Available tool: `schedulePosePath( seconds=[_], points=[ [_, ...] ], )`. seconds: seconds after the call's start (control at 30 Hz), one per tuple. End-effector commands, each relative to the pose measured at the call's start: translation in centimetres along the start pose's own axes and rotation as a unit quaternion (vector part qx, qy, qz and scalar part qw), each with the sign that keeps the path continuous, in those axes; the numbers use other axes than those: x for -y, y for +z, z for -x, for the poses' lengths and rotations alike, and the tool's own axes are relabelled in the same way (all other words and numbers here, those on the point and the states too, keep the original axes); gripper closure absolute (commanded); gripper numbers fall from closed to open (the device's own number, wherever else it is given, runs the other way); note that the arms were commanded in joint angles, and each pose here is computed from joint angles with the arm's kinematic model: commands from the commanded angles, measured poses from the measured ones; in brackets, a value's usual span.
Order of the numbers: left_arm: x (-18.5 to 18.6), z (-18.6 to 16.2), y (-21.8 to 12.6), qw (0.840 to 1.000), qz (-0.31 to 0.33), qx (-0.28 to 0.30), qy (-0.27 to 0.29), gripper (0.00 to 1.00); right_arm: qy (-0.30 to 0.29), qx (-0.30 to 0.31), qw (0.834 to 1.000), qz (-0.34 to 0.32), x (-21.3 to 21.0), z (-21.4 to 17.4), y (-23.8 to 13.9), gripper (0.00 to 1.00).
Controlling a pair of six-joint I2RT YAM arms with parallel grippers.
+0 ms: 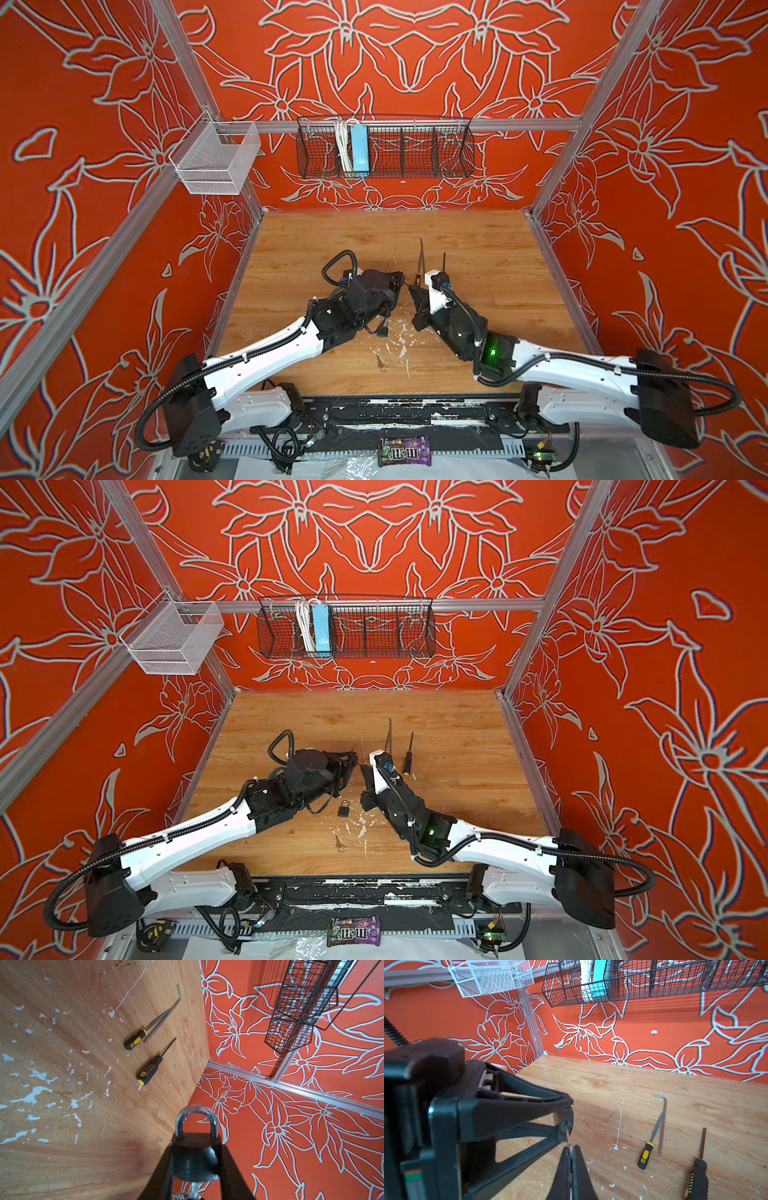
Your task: Unlock with the key
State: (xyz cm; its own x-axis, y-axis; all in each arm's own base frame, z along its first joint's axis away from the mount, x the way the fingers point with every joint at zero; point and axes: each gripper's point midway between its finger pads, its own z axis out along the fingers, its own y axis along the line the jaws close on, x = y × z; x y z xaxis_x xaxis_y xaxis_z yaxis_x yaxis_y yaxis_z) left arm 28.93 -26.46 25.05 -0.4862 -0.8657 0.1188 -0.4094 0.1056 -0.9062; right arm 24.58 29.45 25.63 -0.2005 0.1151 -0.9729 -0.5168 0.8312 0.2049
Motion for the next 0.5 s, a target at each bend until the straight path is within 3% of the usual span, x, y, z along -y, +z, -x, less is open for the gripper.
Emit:
schedulePosePath(
  seconds=[0.0, 0.17, 0.47],
  points=[
    [2.3, -2.9, -1.5, 0.997, -0.041, -0.071, 0.008, 1.0, 0.0, -0.013, 1.0, -0.016, 0.2, 0.9, 0.2, 1.0],
    [2.1, -1.9, -2.0, 0.998, -0.036, -0.047, 0.015, 1.0, -0.009, 0.012, 0.999, -0.042, 1.6, 2.2, -0.9, 1.0],
    [2.5, 0.2, -3.1, 0.999, -0.037, 0.007, 0.023, 1.0, -0.022, 0.003, 0.998, -0.067, 2.8, 2.0, -1.8, 1.0]
  ],
)
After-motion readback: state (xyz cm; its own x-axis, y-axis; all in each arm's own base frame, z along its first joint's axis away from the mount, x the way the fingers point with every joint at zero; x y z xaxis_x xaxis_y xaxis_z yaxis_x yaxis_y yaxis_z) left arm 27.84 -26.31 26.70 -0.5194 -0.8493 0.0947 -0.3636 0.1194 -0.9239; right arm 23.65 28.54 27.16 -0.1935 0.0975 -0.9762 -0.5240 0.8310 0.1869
